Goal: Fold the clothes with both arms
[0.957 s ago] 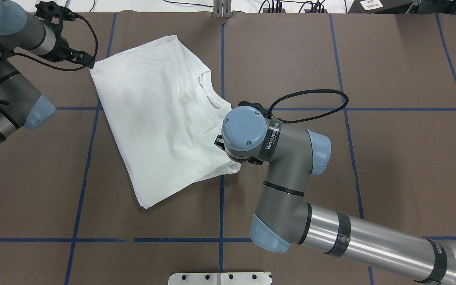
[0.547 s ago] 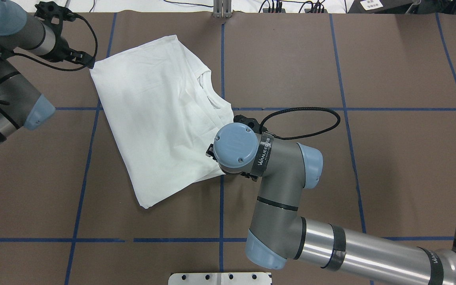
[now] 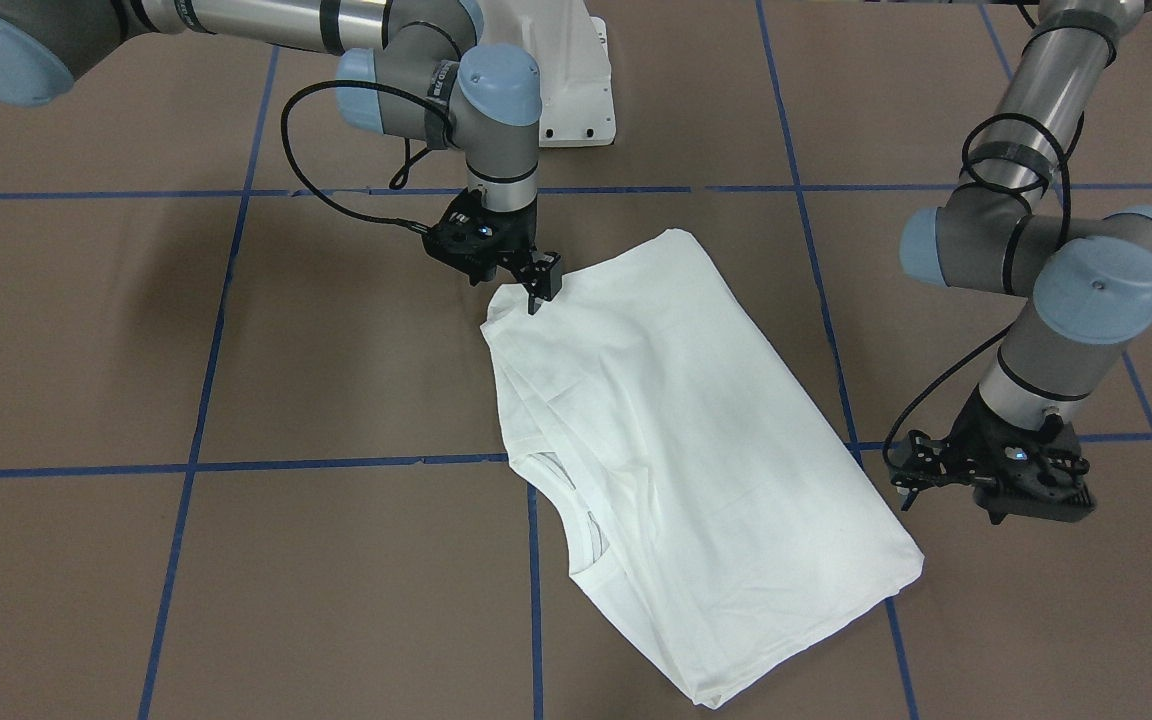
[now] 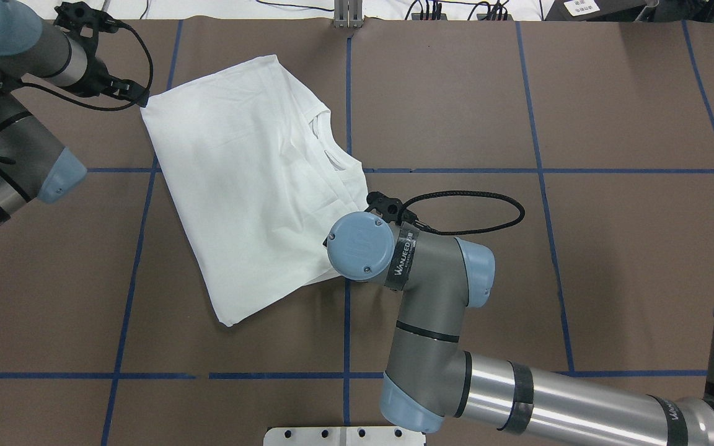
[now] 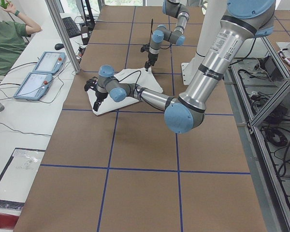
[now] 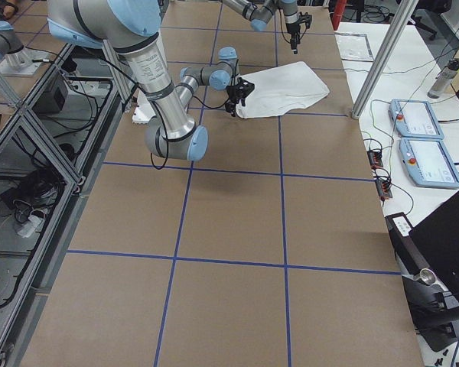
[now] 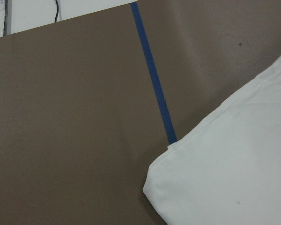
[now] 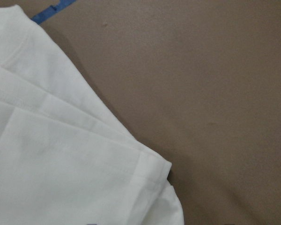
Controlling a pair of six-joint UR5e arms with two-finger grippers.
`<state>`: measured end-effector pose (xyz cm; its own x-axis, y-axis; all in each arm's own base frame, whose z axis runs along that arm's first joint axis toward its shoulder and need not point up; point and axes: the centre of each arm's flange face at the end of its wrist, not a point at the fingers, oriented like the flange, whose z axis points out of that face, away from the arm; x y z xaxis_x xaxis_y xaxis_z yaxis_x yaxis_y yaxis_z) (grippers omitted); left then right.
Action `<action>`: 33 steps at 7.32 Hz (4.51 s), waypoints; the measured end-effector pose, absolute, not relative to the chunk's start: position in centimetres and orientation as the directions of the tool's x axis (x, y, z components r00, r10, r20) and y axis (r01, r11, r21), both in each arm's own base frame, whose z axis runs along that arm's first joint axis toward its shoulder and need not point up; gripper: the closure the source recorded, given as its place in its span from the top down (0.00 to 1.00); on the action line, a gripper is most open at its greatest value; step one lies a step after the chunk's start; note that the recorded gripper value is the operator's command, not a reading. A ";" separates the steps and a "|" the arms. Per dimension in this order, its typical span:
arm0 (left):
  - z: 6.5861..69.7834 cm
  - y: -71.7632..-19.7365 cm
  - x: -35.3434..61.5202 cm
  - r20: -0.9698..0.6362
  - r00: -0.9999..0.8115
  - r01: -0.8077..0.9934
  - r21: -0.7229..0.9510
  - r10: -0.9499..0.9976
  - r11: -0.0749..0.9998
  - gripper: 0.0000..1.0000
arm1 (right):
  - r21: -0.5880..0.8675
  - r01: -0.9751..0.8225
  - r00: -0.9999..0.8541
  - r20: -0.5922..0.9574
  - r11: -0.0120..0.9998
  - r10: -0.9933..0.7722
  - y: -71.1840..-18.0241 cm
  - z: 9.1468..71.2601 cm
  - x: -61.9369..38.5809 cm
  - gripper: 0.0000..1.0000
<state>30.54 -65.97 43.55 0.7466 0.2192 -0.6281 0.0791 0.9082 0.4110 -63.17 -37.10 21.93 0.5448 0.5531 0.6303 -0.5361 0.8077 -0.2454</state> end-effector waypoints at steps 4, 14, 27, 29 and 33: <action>43.2 -65.9 30.5 -0.630 0.744 0.081 0.415 0.222 0.906 1.00 | -0.255 -0.557 0.506 0.650 0.790 0.566 -37.4 22.4 -64.1 0.00; 42.1 -65.0 30.4 -0.659 0.720 0.097 0.405 0.217 0.909 1.00 | -0.239 -0.503 0.540 0.664 0.831 0.517 -39.8 26.3 -52.0 0.00; 32.3 -40.9 39.8 -0.904 0.426 0.119 0.027 -0.026 0.993 1.00 | -0.109 -0.387 0.529 0.787 0.916 0.317 -27.2 24.1 -53.3 1.00; 31.0 -33.6 42.5 -0.916 0.381 0.145 -0.076 -0.127 0.986 1.00 | -0.124 -0.376 0.475 0.825 0.918 0.306 -27.0 26.0 -52.2 1.00; 34.5 -25.5 46.4 -0.926 0.270 0.210 -0.210 -0.263 0.955 0.89 | -0.132 -0.372 0.438 0.848 0.919 0.299 -26.8 27.2 -51.4 1.00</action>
<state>46.38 -25.45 34.52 0.2695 -0.2627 -0.9265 0.2101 0.9549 -0.2097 -51.36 -26.79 27.24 0.4376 0.2988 0.8480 -0.3720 0.9188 -0.1318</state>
